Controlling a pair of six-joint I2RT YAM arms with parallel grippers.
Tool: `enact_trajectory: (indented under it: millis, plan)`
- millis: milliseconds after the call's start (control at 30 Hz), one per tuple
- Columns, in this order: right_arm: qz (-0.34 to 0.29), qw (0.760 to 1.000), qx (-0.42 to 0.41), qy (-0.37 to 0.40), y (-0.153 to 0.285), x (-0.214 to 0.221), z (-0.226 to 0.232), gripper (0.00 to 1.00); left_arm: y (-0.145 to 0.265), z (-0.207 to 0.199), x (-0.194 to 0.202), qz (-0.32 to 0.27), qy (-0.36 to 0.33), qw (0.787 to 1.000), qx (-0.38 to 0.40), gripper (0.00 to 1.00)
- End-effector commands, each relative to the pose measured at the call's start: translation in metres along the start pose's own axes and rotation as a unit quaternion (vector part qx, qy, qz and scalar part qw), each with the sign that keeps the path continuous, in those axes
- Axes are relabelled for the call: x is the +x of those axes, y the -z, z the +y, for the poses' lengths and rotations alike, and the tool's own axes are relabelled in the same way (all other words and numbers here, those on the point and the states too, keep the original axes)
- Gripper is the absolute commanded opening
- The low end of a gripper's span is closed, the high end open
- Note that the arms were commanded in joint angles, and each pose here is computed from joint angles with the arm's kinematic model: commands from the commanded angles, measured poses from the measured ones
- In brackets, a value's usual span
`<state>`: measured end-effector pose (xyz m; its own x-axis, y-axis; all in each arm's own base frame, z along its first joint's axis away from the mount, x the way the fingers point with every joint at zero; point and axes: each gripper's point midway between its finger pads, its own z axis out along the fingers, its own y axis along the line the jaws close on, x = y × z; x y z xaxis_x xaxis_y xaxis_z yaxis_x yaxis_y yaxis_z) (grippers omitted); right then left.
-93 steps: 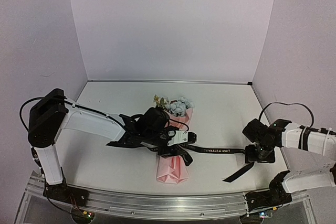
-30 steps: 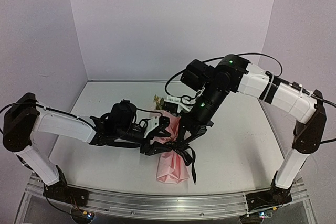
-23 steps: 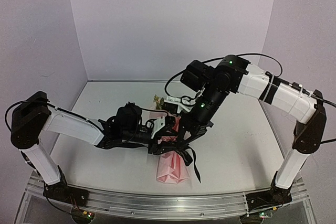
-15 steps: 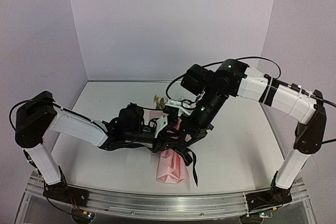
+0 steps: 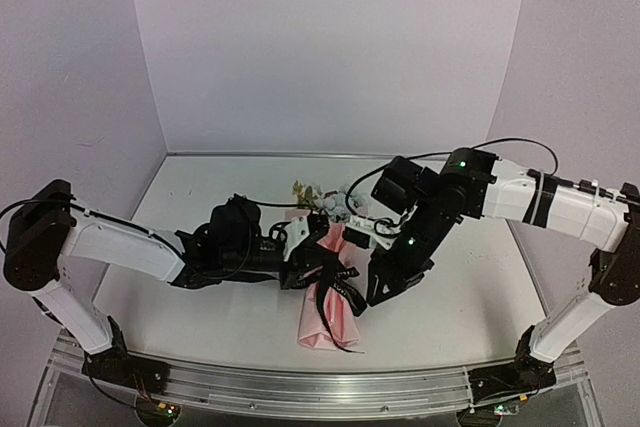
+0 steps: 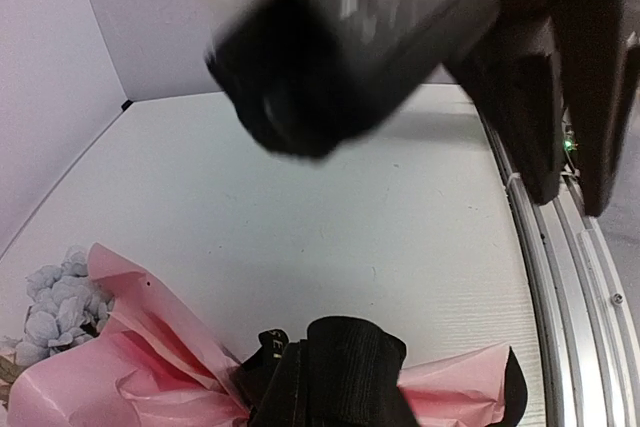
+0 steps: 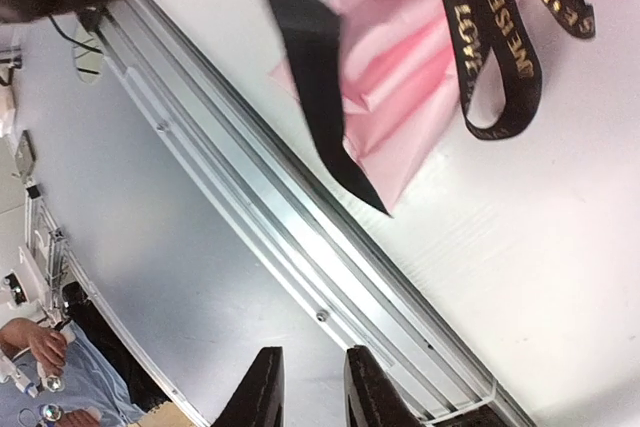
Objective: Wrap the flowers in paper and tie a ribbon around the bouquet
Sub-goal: Pick up the left side of the half-tied ribbon from the folded bouquet.
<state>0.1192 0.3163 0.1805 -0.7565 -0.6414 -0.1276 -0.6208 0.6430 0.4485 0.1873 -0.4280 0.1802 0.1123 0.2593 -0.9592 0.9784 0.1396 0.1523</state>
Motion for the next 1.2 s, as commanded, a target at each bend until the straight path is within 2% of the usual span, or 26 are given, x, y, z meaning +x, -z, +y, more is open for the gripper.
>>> enact_trajectory:
  millis: [0,133,233,533,767,1167]
  plan:
    - [-0.034,0.996,0.083,-0.019,-0.01,-0.001,-0.037,0.25,0.011,-0.015,0.006,0.037,-0.017,0.999,-0.016,0.0]
    - [-0.081,0.985,0.125,-0.083,-0.032,-0.019,-0.069,0.4,0.017,-0.02,0.017,0.058,-0.004,0.997,-0.043,0.0]
    - [-0.116,0.976,0.135,-0.125,-0.049,-0.035,-0.087,0.44,0.016,-0.024,0.022,0.067,0.003,0.996,-0.055,0.0]
    - [-0.203,0.938,0.152,-0.237,-0.085,-0.069,-0.126,0.45,0.021,-0.023,0.023,0.066,0.017,0.994,-0.085,0.0]
    - [-0.219,0.916,0.158,-0.297,-0.098,-0.059,-0.144,0.4,0.023,-0.018,0.022,0.068,0.012,0.993,-0.097,0.0]
    - [-0.233,0.897,0.113,-0.357,-0.109,-0.045,-0.14,0.4,0.022,-0.018,0.022,0.069,0.011,0.993,-0.098,0.0]
